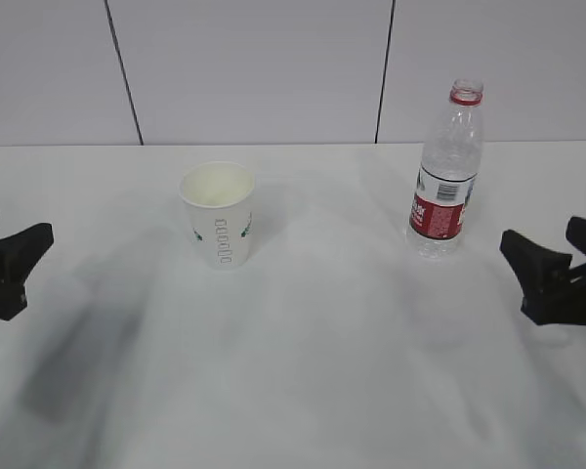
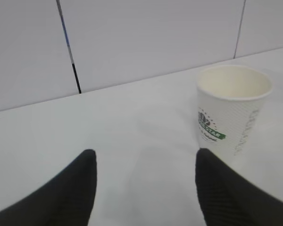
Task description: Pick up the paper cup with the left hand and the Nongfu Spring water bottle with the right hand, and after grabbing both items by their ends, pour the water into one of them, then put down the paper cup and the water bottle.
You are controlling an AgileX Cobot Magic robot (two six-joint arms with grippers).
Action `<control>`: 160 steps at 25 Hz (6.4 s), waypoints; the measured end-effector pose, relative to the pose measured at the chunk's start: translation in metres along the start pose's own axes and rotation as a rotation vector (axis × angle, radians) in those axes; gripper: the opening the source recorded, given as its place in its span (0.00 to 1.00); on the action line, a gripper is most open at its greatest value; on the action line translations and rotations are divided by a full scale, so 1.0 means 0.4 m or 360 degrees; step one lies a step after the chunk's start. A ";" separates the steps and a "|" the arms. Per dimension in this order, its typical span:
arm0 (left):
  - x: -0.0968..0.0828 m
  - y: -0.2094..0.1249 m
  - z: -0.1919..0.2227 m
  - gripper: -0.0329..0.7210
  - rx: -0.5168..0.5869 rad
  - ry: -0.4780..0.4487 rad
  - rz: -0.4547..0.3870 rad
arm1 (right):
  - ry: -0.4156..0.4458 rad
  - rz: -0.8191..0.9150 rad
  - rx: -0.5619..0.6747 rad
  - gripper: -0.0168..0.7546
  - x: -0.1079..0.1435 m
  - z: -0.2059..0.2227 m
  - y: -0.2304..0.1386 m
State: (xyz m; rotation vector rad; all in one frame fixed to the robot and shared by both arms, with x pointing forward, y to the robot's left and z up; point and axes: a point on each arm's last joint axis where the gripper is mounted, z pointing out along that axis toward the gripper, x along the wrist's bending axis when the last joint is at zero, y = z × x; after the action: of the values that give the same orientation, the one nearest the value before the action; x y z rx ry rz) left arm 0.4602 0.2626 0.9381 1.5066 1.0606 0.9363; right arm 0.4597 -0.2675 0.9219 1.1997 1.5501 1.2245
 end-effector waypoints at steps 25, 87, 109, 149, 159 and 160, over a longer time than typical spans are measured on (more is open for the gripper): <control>-0.040 -0.082 -0.032 0.94 0.0171 -0.0205 -0.0040 | 0.0092 -0.0044 0.0121 0.78 0.017 -0.024 -0.047; -0.046 -0.071 -0.017 0.83 0.0133 -0.0274 -0.0003 | 0.0124 -0.0075 0.0079 0.88 -0.028 0.382 -0.089; -0.047 -0.071 -0.017 0.83 0.0134 -0.0283 -0.0001 | 0.0160 -0.0006 0.0026 0.74 -0.038 0.502 -0.089; -0.058 -0.115 -0.010 0.82 0.0268 -0.0365 -0.0043 | 0.0307 -0.0188 -0.0062 0.67 0.003 0.254 0.094; -0.048 -0.087 0.036 0.83 0.0203 -0.0444 -0.0085 | 0.0356 -0.0233 -0.0080 0.67 0.011 0.238 0.104; -0.040 -0.077 0.053 0.83 0.0196 -0.0467 -0.0070 | 0.0358 -0.0235 -0.0080 0.67 0.011 0.238 0.104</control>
State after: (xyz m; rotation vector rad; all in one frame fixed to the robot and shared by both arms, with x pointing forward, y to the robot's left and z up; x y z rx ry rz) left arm 0.4703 0.2438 0.9036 1.6566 0.9460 0.6050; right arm 0.5576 -0.2396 0.9430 0.9220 1.7276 1.3266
